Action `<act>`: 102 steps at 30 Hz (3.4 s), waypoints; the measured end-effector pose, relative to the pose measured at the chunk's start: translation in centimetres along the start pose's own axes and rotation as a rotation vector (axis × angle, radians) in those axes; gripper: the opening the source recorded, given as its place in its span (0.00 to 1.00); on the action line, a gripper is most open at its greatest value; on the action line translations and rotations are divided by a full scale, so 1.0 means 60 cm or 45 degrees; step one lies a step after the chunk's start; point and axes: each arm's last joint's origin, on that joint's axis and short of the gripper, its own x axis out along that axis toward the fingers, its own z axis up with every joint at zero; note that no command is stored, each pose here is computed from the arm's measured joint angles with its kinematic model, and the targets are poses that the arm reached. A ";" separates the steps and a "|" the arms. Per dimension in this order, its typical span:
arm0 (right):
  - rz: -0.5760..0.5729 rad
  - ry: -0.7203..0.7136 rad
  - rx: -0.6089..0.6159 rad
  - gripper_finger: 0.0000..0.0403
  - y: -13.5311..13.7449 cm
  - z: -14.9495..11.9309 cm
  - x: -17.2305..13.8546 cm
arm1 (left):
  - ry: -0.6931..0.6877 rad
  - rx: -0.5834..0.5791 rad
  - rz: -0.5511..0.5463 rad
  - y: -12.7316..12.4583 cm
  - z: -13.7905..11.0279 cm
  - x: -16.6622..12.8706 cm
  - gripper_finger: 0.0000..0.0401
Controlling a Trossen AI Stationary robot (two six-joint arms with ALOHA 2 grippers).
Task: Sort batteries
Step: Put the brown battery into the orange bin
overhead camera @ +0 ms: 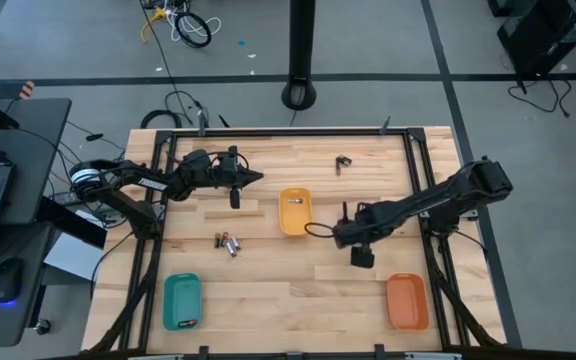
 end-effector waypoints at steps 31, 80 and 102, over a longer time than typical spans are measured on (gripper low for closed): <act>0.014 0.126 -0.247 0.81 -0.027 0.026 0.064 | 0.072 0.003 0.023 0.000 -0.010 0.000 0.01; 0.221 0.377 0.015 0.58 0.178 -0.038 -0.108 | 0.098 -0.003 0.020 0.000 -0.013 0.000 0.01; 0.168 0.375 -0.065 0.58 0.232 -0.156 0.001 | 0.133 0.004 0.034 0.000 -0.018 -0.001 0.01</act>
